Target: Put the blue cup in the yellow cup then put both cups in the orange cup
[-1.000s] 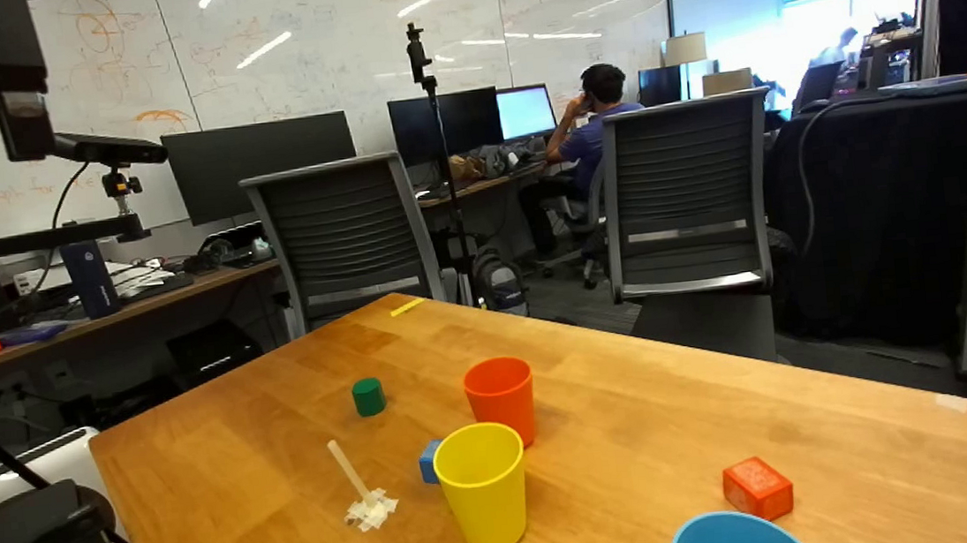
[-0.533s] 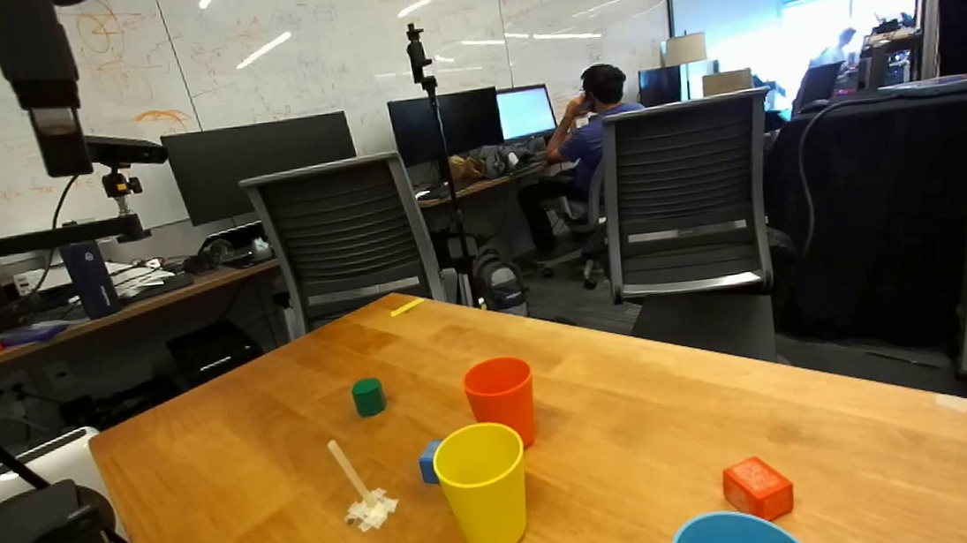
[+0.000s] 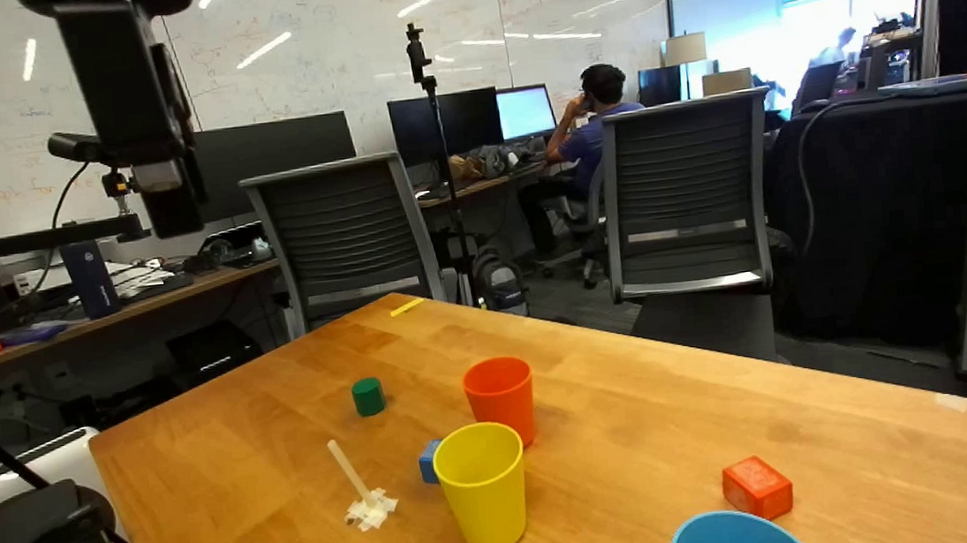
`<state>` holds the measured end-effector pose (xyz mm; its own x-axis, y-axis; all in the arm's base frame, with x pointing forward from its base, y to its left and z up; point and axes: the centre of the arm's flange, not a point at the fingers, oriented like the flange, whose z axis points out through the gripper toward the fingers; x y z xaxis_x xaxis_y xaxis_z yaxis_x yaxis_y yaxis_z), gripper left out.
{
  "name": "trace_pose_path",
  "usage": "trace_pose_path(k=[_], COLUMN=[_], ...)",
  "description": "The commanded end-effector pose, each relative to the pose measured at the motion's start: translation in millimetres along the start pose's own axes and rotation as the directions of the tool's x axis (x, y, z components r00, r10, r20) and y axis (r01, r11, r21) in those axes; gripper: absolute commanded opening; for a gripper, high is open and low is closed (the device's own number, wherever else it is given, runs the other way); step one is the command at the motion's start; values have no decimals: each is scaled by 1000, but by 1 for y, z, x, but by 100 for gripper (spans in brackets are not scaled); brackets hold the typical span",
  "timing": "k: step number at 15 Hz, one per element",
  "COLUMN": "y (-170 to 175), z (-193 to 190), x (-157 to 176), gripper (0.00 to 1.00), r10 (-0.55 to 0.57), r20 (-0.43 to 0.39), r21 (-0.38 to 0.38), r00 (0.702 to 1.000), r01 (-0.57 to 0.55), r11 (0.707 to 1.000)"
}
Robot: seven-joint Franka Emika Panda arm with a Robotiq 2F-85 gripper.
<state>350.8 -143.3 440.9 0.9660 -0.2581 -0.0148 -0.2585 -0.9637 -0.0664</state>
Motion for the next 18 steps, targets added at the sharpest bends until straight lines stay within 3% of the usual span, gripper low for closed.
trace_pose_path(k=[1,10,18], y=[23,70,126], z=[17,69,64], x=[38,109,170], gripper=[100,100,100], r10=[69,207,373], r20=[-55,-148,-198], r21=[36,51,131], r00=[996,967,907], r01=[-67,-201,-353], r11=[997,978,927])
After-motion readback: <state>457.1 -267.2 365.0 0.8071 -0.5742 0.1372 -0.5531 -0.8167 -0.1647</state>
